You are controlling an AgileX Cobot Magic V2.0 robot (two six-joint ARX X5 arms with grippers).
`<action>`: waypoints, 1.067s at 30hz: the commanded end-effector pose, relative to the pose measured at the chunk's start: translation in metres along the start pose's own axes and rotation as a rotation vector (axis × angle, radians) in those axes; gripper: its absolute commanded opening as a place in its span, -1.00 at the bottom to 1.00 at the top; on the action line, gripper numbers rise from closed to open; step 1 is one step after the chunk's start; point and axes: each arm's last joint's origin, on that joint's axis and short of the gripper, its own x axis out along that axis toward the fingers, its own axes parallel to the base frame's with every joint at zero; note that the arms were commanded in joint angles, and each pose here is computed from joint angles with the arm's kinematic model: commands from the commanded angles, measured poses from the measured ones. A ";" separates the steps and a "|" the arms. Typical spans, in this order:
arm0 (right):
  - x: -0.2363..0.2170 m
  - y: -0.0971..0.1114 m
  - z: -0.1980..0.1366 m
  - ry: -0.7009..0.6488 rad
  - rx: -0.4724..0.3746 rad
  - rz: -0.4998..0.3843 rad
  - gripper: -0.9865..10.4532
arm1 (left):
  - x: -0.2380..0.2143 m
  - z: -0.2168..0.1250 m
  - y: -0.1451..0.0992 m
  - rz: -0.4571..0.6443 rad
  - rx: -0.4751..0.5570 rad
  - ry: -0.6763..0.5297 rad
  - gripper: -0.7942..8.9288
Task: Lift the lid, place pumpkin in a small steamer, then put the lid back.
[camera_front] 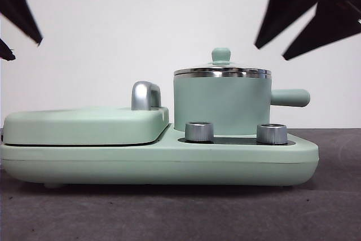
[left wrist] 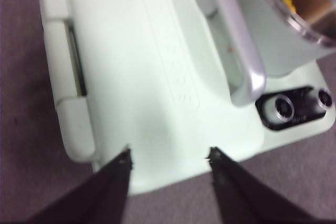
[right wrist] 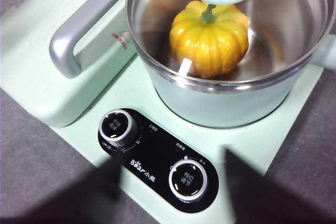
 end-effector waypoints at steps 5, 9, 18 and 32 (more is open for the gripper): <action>0.001 0.005 0.005 -0.037 -0.040 0.097 -0.79 | 0.000 -0.001 -0.002 -0.026 0.005 0.027 -0.82; 0.000 0.007 0.007 -0.050 -0.046 0.138 -0.79 | 0.000 -0.001 -0.002 -0.025 0.008 0.021 -0.82; 0.000 0.007 0.008 -0.060 -0.049 0.138 -0.79 | 0.000 0.000 -0.002 -0.026 0.009 0.018 -0.82; 0.000 0.007 0.008 -0.060 -0.049 0.137 -0.79 | -0.003 -0.047 0.037 0.093 0.205 -0.542 -0.82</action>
